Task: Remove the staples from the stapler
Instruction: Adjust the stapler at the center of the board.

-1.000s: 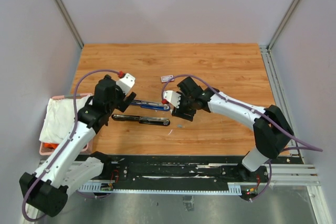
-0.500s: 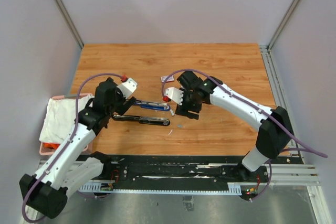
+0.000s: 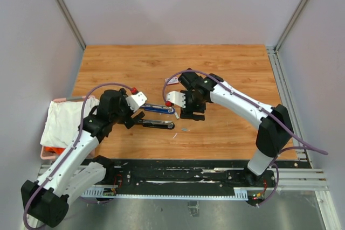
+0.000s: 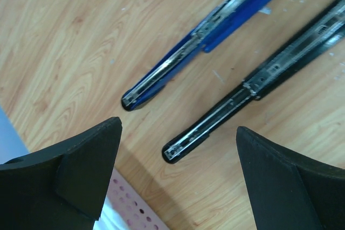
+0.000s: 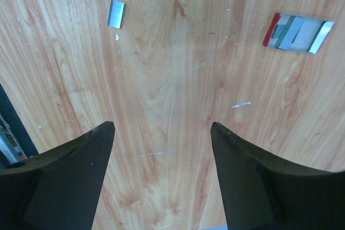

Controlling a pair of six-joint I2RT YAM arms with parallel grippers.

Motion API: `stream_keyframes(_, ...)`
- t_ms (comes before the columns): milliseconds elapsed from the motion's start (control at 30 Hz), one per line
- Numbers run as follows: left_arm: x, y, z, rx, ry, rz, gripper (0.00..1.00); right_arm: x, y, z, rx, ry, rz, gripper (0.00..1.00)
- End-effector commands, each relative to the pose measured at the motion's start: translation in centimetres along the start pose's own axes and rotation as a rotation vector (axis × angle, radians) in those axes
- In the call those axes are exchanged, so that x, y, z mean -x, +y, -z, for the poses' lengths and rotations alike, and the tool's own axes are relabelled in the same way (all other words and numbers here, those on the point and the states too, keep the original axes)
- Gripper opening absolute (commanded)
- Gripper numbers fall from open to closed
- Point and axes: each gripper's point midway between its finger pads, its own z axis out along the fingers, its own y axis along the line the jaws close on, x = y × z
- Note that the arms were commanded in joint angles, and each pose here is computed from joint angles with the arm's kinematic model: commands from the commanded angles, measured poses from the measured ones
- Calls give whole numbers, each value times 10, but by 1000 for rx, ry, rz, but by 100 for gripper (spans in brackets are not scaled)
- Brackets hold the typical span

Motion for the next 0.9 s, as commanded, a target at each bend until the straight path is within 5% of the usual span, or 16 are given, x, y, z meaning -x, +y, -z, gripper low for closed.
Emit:
stream_keyframes(0, -6, -38, -6, -206, -33, -78, 98, 23, -12, 18, -48, -106, 134, 74)
stream_keyframes(233, -19, -59, -35, -295, -46, -155, 100, 51, -42, 15, -97, -143, 107, 74)
stream_keyframes(867, -14, -80, -85, -422, -89, -207, 94, 32, -58, 31, -198, -104, 118, 75)
